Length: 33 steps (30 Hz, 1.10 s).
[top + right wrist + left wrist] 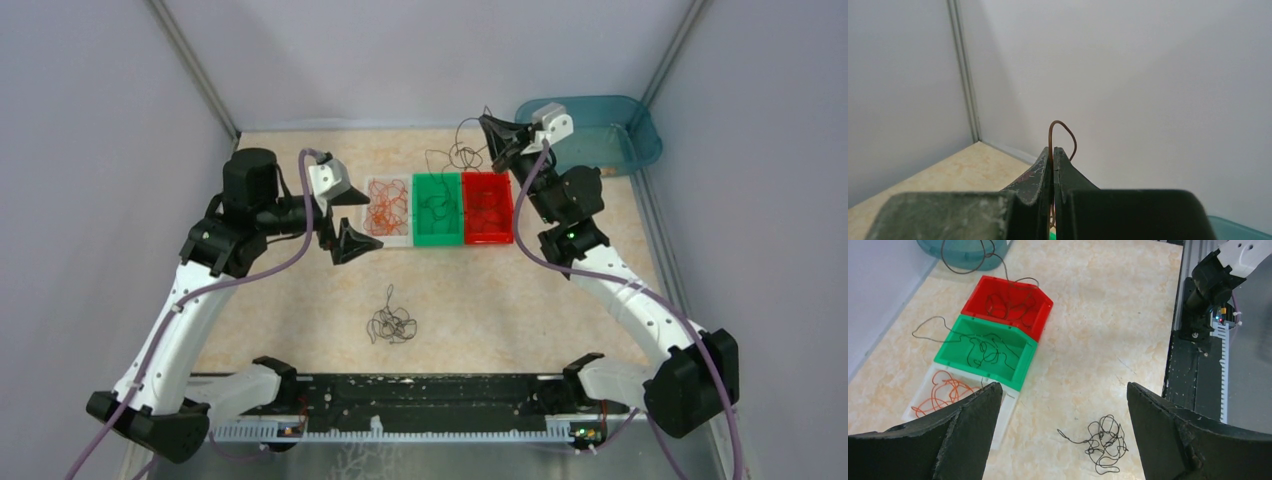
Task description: Untangle the cables
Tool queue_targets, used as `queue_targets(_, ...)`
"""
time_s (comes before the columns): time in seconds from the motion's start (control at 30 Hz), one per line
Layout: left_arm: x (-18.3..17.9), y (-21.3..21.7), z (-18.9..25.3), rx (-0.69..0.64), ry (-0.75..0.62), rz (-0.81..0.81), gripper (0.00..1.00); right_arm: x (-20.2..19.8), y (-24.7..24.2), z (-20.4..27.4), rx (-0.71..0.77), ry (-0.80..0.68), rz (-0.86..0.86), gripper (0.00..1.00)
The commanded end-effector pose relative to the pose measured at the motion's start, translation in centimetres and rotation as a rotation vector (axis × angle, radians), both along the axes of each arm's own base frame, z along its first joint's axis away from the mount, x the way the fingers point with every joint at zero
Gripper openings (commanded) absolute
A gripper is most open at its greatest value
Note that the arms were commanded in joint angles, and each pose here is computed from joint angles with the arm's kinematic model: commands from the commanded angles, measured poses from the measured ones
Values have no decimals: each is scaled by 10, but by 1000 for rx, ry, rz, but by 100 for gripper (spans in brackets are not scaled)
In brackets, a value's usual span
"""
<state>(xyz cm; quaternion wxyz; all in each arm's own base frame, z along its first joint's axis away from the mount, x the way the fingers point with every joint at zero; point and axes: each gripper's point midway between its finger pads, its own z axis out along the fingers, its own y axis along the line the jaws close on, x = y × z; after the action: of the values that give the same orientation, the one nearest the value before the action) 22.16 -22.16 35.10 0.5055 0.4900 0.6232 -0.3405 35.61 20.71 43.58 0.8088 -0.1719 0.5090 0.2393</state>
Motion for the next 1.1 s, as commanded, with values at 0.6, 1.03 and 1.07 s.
queue_targets(0.6,0,5,-11,18,9,35,100,59,-56,-79,-96,62,-265,0)
queue_targets(1.03,2,4,-11,23,1,30,100,96,-65,-196,-209,388,-357,0)
queue_targets(1.07,3,4,-11,23,1,30,100,98,-65,-203,-213,415,-358,0)
